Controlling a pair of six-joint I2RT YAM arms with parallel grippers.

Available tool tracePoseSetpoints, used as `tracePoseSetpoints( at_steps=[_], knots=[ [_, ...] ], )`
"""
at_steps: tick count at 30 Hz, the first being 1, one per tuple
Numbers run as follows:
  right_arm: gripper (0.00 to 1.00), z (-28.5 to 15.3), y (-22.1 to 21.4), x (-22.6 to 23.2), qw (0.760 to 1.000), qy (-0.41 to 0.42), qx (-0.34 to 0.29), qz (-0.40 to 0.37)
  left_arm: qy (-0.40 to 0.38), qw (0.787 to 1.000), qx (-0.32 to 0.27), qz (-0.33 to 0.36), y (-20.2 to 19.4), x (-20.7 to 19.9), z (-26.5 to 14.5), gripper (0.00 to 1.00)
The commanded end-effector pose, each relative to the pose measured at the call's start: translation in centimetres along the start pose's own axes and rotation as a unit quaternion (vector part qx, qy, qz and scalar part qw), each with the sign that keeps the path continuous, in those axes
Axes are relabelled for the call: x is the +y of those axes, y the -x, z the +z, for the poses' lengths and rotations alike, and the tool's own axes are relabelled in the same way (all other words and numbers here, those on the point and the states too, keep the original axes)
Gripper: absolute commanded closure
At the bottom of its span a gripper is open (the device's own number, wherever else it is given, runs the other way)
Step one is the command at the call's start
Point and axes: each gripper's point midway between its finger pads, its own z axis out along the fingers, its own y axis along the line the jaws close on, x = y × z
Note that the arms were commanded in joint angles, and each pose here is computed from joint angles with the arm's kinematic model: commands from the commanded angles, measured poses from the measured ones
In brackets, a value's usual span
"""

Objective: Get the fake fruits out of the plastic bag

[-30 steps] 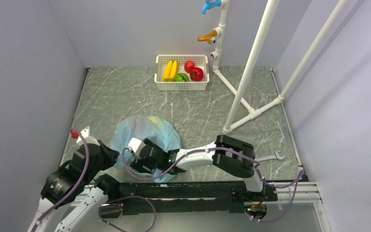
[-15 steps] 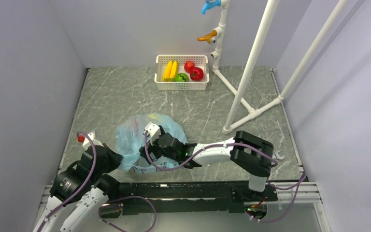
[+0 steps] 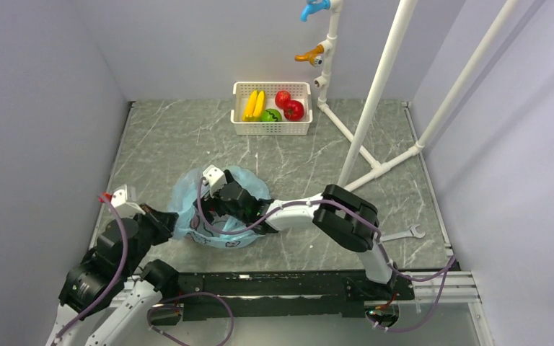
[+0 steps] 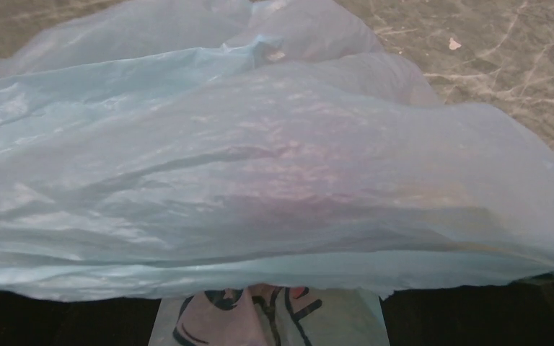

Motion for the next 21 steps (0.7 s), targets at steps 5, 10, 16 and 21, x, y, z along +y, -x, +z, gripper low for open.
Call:
tracePoseSetpoints(
  at_steps=[5, 10, 16, 21],
  knots=[
    [0.00, 3.0, 1.8, -0.5, 0.997, 0.019, -0.037, -0.069, -0.021, 0.997, 0.027, 0.067, -0.5, -1.7, 2.1, 1.00],
    [0.00, 4.7, 1.3, -1.0, 0.996, 0.016, -0.035, -0.085, -0.023, 0.995, 0.043, 0.089, -0.9, -2.0, 2.6, 1.00],
    [0.02, 7.2, -2.7, -1.8, 0.995, -0.002, 0.010, -0.095, -0.001, 0.993, 0.027, 0.114, 0.6, -1.4, 1.9, 1.00],
    [0.24, 7.3, -4.6, -2.7, 0.997, -0.013, 0.026, -0.075, -0.006, 0.994, 0.007, 0.108, 0.8, -1.1, 1.8, 1.00]
  ],
)
